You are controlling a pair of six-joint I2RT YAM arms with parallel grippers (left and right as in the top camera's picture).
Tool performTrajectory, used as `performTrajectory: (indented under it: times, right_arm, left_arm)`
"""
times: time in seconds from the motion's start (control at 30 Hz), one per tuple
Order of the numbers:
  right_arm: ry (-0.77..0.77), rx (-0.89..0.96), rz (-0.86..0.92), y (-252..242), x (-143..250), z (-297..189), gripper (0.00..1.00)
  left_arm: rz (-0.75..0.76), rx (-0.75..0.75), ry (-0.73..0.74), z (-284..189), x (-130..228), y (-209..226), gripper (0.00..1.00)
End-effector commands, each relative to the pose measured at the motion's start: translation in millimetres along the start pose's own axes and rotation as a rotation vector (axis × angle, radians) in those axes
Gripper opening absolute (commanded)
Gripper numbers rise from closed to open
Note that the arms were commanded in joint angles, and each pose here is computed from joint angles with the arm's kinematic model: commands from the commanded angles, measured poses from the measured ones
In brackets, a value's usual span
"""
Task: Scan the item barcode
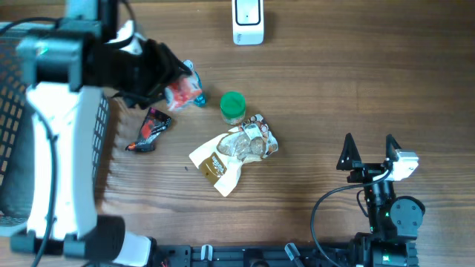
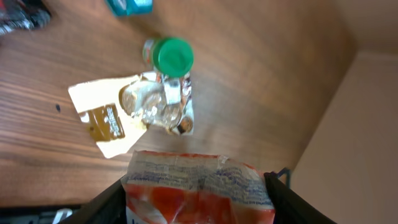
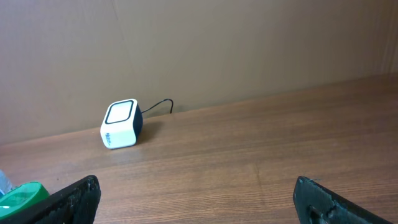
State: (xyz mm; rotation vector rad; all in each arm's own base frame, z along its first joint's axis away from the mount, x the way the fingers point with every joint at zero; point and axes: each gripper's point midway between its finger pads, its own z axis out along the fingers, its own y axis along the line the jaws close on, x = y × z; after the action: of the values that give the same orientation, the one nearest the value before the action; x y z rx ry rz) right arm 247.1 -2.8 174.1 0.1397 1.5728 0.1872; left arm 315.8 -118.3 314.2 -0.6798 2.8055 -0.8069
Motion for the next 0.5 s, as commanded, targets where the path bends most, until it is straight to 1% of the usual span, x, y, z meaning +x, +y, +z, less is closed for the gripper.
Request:
performTrajectory:
  times: [0.0,0.07,0.1,0.17,0.27,0.33,0.4,0.47]
  right_arm:
    - [-0.007,-0.01,-0.007,1.8,-1.4,-0.3,1.0]
    - [-0.007,-0.01,-0.007,1.8,-1.4,-0.3,1.0]
    - [-0.006,-0.01,-0.006,1.8,-1.3,-0.3,1.0]
    - [-0.007,-0.01,-0.007,1.8,-1.4,-0.3,1.0]
    - [-0.007,-0.01,-0.007,1.8,-1.4,-0.3,1.0]
    - [-0.007,-0.01,-0.006,1.8,-1.4,-0.3,1.0]
    - [-0.007,-0.01,-0.007,1.8,-1.4,-0.3,1.0]
    - [-0.007,-0.01,-0.007,1.9,-1.4,-0.3,1.0]
  left_arm:
    - [0.005,0.003,0.151,35.3,15.2,-16.2,0.56]
    - [0.008,0.022,0.292,52.2,37.2,-26.2,0.56]
    - [0.04,0.066,0.372,57.4,49.9,-35.3,0.57]
    - [0.066,0.142,0.468,58.6,71.5,-54.3,0.57]
    - [0.098,0.164,0.525,59.3,93.0,-66.1,0.62]
    - [0.104,0.194,0.577,57.3,108.4,-75.7,0.62]
    - [0.099,0.195,0.591,57.2,113.0,-77.8,0.63]
    - [0.084,0.197,0.587,56.3,109.8,-77.2,0.62]
